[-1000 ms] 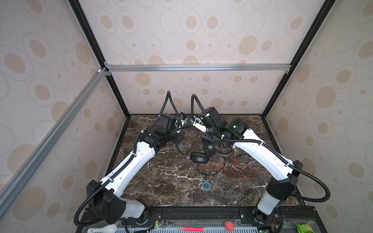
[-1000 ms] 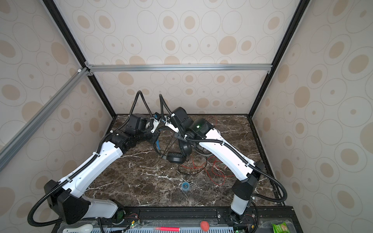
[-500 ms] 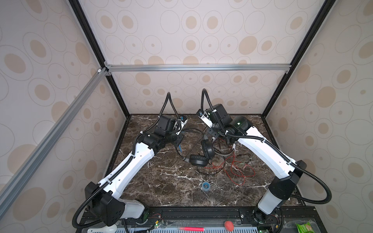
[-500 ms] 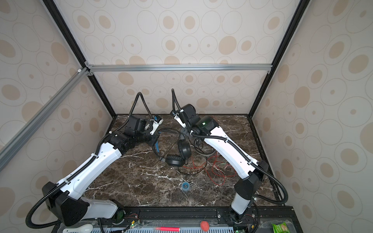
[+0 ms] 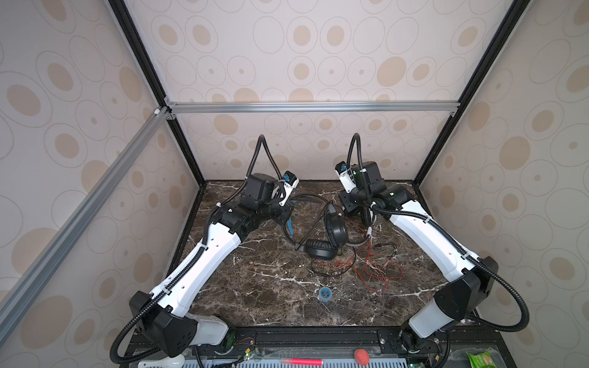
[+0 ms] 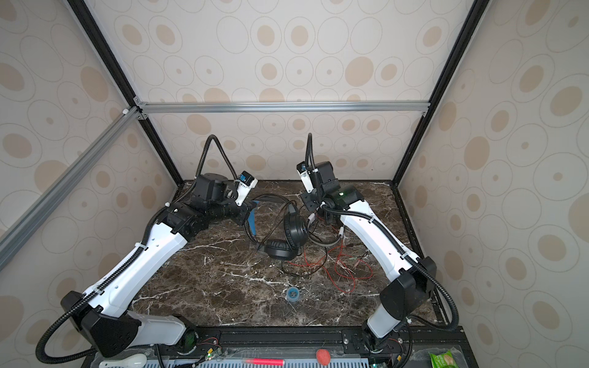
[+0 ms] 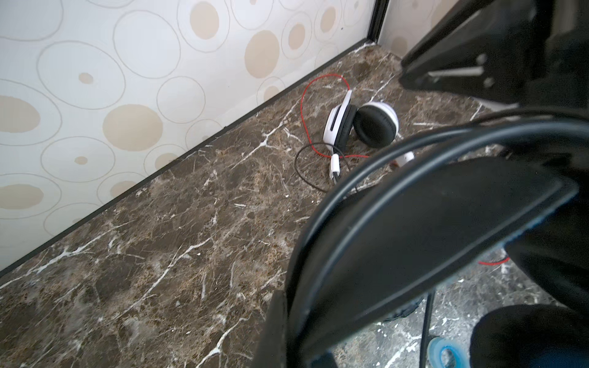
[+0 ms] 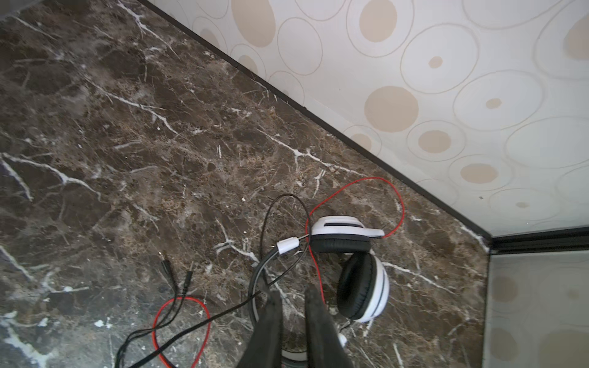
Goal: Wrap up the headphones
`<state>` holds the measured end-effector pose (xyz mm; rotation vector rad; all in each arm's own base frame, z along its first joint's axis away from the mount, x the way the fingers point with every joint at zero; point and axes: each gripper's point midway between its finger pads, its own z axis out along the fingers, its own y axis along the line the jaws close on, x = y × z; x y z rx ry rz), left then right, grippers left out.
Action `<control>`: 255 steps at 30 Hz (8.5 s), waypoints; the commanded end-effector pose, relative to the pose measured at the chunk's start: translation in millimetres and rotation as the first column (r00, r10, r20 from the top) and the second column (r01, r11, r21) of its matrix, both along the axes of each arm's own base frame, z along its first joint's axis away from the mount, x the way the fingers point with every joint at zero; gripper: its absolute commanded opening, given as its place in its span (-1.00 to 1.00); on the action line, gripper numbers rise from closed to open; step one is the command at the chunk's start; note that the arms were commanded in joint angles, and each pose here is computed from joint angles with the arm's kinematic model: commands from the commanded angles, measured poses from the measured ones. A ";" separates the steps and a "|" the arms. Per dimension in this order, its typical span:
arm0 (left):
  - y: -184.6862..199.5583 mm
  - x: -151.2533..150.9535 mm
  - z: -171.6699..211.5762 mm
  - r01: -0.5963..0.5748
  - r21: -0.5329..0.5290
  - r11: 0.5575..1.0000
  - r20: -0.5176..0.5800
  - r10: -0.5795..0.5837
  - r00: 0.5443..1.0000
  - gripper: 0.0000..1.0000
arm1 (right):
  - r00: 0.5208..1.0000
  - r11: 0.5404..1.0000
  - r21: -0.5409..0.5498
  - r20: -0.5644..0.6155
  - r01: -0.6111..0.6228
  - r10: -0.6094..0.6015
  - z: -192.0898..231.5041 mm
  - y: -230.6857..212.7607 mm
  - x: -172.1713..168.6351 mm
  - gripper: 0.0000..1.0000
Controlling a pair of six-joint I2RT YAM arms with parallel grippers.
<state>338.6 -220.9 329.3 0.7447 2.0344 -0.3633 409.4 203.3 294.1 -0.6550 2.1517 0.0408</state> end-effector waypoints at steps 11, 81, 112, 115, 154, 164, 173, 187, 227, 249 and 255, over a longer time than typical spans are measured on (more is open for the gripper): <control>-18.2 -10.0 119.8 0.054 -0.287 0.956 0.129 -0.018 0.992 -1.00 | 0.982 0.898 0.409 0.158 -0.164 0.107 21.3 -20.5 -51.0 0.19; -24.1 -13.8 203.8 0.064 -0.600 0.797 0.142 0.027 0.989 -1.00 | 0.931 0.717 0.594 0.218 -0.364 0.292 -56.6 61.0 54.4 -0.72; 19.3 91.7 163.8 -0.315 -0.801 0.510 -0.075 0.435 0.897 -1.00 | 0.953 0.894 0.353 -0.022 -0.274 0.301 -104.2 53.0 -72.5 -1.00; 23.7 104.2 146.1 -0.366 -0.770 0.523 -0.082 0.487 0.869 -1.00 | 0.952 0.905 0.319 -0.033 -0.280 0.306 -101.9 51.4 -84.7 -1.00; 30.8 75.4 3.2 -0.429 0.145 0.892 0.178 0.403 0.898 -1.00 | 0.869 0.828 -0.359 0.084 -0.430 0.488 24.0 44.5 -111.7 -1.00; 25.6 47.9 -5.2 -0.286 0.244 0.927 0.146 0.256 0.956 -1.00 | 0.873 0.814 -0.528 0.249 -0.240 0.420 61.6 35.0 -81.4 -1.00; 23.6 39.3 -8.5 -0.229 0.287 0.930 0.140 0.196 0.971 -1.00 | 0.862 0.798 -0.595 0.351 -0.095 0.364 91.9 26.1 -74.4 -0.98; 19.5 28.4 9.0 -0.174 0.286 0.942 0.163 0.131 0.978 -1.00 | 0.841 0.759 -0.651 0.412 0.003 0.350 106.0 24.7 -61.5 -0.89; 12.4 -27.8 76.3 -0.068 0.001 0.998 0.177 0.066 0.982 -1.00 | 0.905 0.999 -0.040 0.426 0.031 -0.011 117.1 -11.0 25.4 -0.70; -10.0 -31.3 168.6 0.008 -0.255 0.967 0.231 0.053 0.972 -1.00 | 0.930 0.943 0.253 0.348 -0.215 0.118 70.4 -64.5 -71.8 0.70; -18.2 -28.4 183.8 0.030 -0.287 0.957 0.229 0.038 0.973 -1.00 | 0.944 0.887 0.377 0.291 -0.265 0.158 50.6 -53.2 -101.4 0.68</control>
